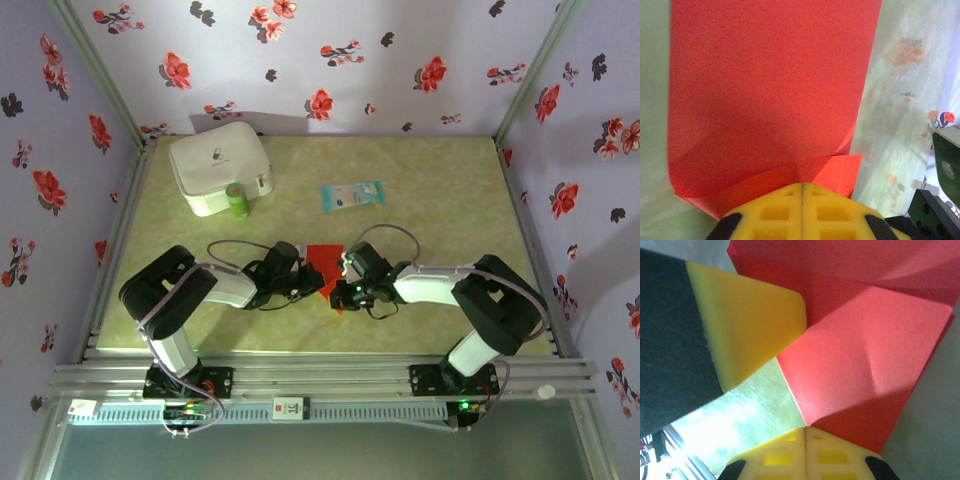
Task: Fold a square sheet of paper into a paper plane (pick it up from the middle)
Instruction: Third fold the triangle at the center of the table.
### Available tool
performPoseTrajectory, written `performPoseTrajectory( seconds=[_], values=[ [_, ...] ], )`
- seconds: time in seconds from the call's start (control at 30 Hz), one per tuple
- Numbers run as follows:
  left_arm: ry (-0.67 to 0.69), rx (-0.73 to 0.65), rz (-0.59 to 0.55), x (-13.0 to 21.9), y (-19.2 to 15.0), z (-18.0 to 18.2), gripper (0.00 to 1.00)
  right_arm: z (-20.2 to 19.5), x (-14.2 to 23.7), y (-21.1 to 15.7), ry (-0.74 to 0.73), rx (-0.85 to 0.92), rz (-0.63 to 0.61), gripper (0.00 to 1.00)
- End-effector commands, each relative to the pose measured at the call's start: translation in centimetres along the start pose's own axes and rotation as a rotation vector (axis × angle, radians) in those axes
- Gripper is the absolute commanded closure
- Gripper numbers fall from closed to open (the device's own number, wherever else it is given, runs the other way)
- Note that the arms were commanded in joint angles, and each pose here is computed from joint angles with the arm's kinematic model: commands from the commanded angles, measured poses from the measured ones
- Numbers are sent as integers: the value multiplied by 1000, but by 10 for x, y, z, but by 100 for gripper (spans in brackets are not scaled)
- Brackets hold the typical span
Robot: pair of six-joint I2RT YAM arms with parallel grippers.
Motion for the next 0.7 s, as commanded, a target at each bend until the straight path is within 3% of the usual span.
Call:
performPoseTrajectory(
  seconds=[0.0, 0.47, 0.67],
  values=[
    [85, 7, 24, -5, -10, 23, 100, -5, 3, -11, -4, -30, 9, 96],
    [90, 12, 16, -4, -10, 26, 100, -8, 19, -33, 66, -78, 14, 94],
    [81, 9, 12, -2, -10, 24, 100, 19, 56, -5, 126, -60, -184, 87]
  ],
)
Point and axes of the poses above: each hand's point on the last joint's axis, 136 mm out from that joint toward the fingers, its own x axis back along the fingers, its own z axis along the line the jaws close on, y = z × x, the point moved 6 cm from there along x, back along the fingers, and after that the axes turned 2 degrees about -x, right-handed, at the moved point
